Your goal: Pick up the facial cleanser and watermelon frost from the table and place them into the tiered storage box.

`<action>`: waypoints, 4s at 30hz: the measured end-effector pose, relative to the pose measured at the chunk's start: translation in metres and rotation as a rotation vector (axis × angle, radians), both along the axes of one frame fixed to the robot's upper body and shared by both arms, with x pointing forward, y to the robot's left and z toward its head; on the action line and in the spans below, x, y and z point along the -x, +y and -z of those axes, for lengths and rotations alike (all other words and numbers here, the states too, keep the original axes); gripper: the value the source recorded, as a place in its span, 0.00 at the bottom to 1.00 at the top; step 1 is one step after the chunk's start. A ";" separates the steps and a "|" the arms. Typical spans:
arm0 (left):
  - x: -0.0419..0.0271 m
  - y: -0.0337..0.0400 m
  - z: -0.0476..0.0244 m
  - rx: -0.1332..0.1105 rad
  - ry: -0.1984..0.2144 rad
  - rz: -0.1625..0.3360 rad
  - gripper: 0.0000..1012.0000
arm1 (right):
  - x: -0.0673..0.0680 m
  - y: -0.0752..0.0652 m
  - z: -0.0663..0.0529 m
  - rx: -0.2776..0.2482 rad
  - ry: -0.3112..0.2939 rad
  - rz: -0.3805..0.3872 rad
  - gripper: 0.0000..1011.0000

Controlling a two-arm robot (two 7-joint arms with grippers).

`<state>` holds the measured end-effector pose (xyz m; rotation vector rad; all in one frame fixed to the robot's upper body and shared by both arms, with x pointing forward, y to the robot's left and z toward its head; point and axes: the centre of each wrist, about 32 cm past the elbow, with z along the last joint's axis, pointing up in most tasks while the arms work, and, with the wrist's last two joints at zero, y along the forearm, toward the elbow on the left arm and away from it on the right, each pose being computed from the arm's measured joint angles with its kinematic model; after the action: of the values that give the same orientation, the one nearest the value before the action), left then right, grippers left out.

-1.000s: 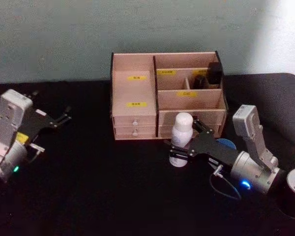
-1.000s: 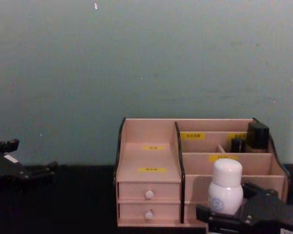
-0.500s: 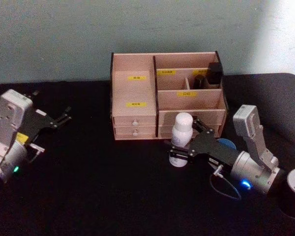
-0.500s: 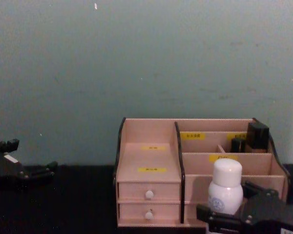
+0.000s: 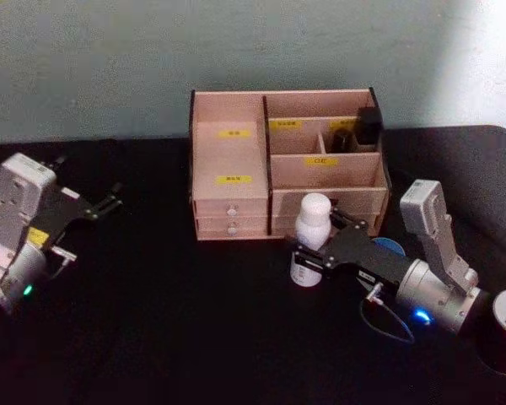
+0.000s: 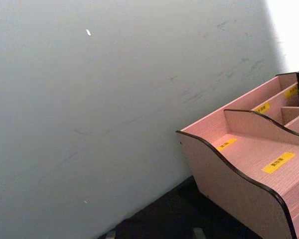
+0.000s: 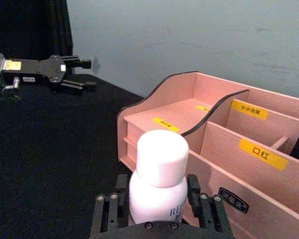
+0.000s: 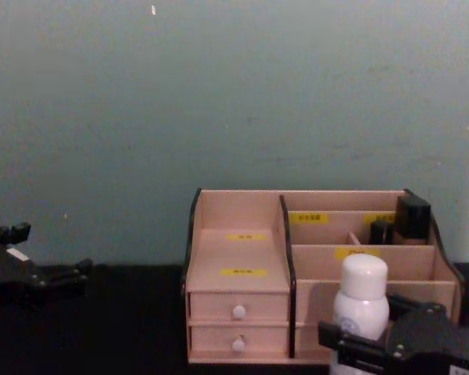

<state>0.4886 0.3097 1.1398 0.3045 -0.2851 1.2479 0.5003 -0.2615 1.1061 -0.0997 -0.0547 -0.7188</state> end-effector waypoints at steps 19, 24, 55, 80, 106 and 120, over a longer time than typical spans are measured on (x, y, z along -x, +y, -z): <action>0.0000 0.0000 0.0000 0.000 0.000 0.000 0.99 | 0.000 0.000 0.000 0.000 0.000 0.000 0.59; 0.0000 0.0000 0.0000 0.000 0.000 0.000 0.99 | 0.000 -0.001 -0.001 0.001 -0.003 -0.001 0.59; 0.0000 0.0000 0.0000 0.000 0.000 0.000 0.99 | -0.041 0.014 -0.072 -0.113 -0.189 0.100 0.59; 0.0000 0.0000 0.0000 0.000 0.000 0.000 0.99 | -0.096 0.032 -0.073 -0.101 -0.191 0.210 0.59; 0.0000 0.0000 0.0000 0.000 0.000 0.000 0.99 | -0.115 0.037 -0.056 -0.073 -0.134 0.219 0.59; 0.0000 0.0000 0.0000 0.000 0.000 0.000 0.99 | -0.115 0.036 -0.049 -0.049 -0.100 0.247 0.59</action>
<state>0.4886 0.3097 1.1398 0.3045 -0.2850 1.2479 0.6149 -0.2253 1.1552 -0.0233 -0.1221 -0.9713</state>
